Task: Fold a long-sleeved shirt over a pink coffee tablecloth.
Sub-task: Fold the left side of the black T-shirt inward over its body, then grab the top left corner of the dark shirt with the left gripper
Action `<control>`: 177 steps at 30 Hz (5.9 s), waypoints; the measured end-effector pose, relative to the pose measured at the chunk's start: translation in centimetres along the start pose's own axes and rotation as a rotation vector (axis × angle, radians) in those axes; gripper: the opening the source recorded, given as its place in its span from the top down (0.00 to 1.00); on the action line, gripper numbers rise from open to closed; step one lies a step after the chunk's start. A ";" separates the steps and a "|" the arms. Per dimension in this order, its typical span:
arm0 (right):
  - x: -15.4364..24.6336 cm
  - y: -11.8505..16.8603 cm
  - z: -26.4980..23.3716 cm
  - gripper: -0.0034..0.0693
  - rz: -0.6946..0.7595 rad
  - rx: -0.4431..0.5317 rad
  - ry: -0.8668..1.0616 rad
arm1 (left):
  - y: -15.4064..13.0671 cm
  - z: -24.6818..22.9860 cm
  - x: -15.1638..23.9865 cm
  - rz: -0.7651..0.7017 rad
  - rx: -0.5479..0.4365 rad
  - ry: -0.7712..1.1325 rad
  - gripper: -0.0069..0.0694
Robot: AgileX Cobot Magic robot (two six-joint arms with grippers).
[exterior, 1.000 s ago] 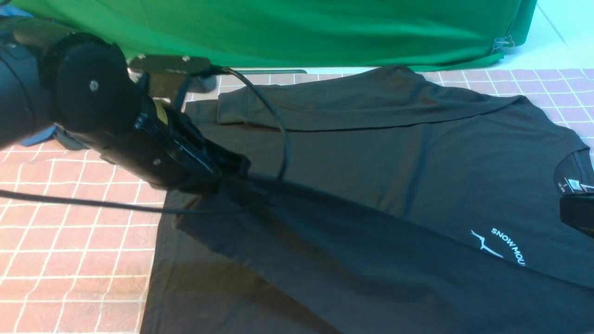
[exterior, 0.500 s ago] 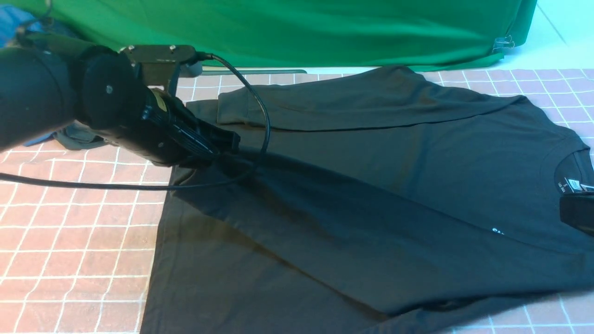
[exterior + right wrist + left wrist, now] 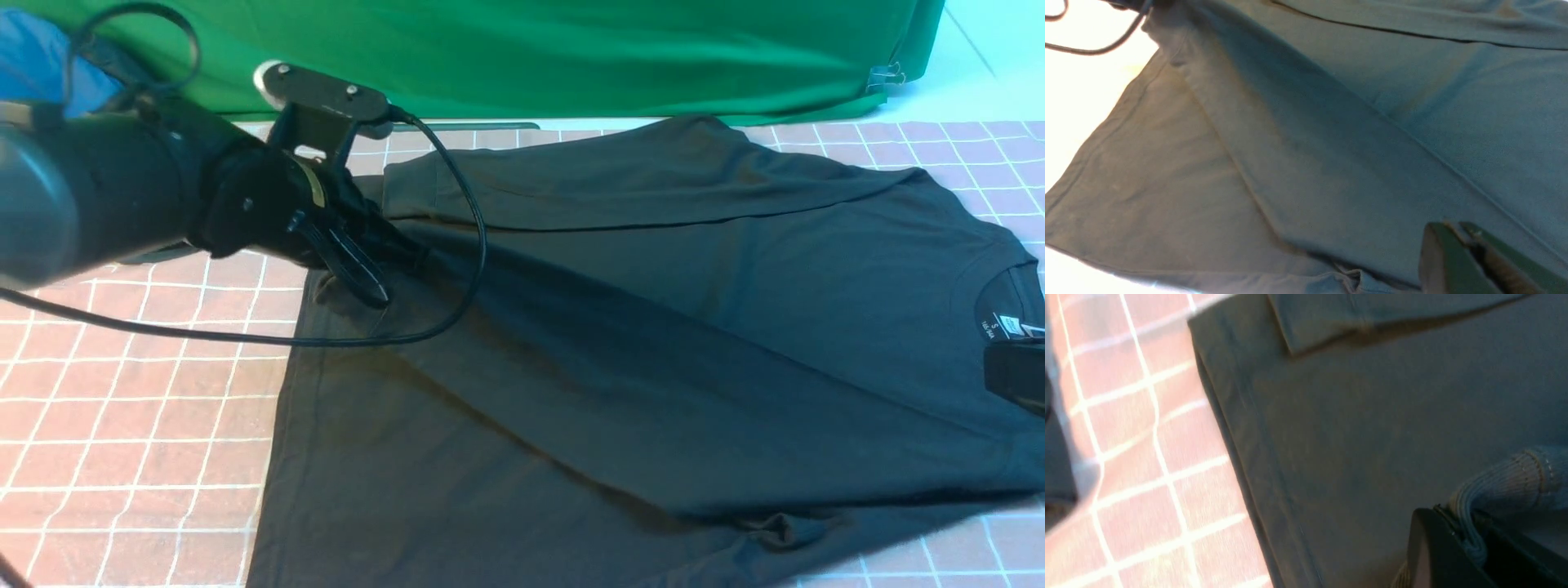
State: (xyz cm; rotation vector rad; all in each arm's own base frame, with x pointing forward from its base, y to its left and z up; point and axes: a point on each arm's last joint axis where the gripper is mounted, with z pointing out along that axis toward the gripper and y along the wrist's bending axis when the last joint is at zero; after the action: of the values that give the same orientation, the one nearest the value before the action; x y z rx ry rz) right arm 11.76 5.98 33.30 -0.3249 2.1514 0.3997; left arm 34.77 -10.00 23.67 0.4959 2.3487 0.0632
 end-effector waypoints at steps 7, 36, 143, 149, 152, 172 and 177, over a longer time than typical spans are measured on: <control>1.2 -0.2 0.7 0.90 0.007 0.011 0.091 | -0.2 1.3 0.4 0.025 0.001 0.015 0.81; 6.9 -2.2 18.2 0.48 -0.090 0.079 0.706 | -2.8 -6.4 4.1 -0.450 0.299 0.315 0.89; 3.1 -6.2 10.1 0.84 0.104 0.327 0.710 | -3.9 -9.3 10.7 -0.466 0.343 0.333 0.89; 3.9 -11.7 10.1 0.42 0.287 0.451 0.745 | -3.9 -9.3 10.7 -0.465 0.343 0.333 0.89; 4.3 -13.3 10.3 0.30 0.342 0.483 0.741 | -3.9 -9.3 10.7 -0.465 0.342 0.334 0.89; 7.4 -15.9 14.8 0.55 0.433 0.492 0.856 | -3.8 -9.2 10.6 -0.463 0.336 0.313 0.89; 7.4 -15.6 14.3 0.88 0.418 0.482 0.896 | -3.8 -9.2 10.6 -0.463 0.336 0.313 0.89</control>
State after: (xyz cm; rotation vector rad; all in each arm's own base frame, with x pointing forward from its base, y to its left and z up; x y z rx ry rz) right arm 23.96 -3.21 16.85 0.2955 3.1068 -0.0891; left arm 20.30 -8.77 22.87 0.0870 2.7390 -0.5090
